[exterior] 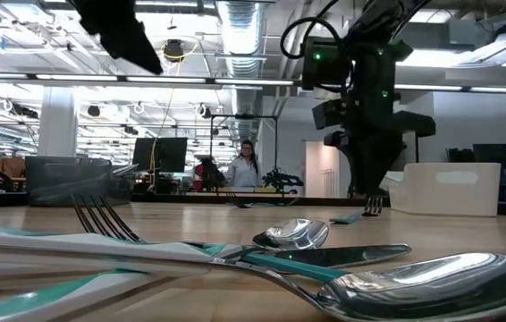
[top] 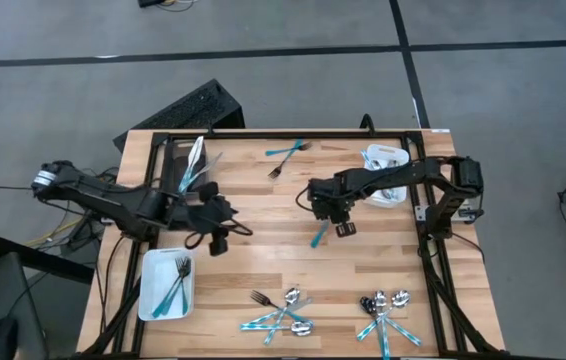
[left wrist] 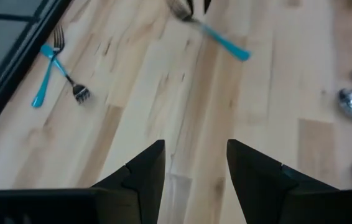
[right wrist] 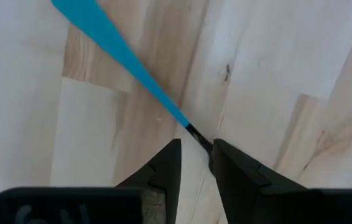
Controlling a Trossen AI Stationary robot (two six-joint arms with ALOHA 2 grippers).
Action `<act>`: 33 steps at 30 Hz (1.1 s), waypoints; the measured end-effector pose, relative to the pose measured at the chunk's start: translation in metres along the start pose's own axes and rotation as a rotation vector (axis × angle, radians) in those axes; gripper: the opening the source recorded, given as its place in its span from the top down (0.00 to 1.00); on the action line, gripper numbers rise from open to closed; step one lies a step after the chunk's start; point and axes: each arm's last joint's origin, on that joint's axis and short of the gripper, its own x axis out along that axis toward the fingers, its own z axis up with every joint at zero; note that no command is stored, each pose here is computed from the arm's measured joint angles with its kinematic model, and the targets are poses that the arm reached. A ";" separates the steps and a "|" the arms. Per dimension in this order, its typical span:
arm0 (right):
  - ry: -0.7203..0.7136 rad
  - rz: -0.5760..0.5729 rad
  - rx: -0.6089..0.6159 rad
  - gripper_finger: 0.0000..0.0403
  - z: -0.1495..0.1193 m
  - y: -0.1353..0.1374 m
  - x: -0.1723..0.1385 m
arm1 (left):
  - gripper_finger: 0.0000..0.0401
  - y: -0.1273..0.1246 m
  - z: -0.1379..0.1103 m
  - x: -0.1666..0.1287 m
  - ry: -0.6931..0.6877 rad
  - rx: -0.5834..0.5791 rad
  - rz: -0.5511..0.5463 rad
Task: Sort silverware by color (type)
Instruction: Put the blue fork into the left white bin
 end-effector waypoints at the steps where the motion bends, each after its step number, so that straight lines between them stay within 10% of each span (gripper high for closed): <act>1: -0.001 0.001 -0.004 0.71 -0.001 0.001 0.002 | 0.60 -0.001 0.000 0.004 0.013 0.005 0.011; 33: -0.187 -0.161 -0.062 0.74 0.017 0.001 0.009 | 0.60 -0.013 0.008 0.033 -0.037 0.029 0.050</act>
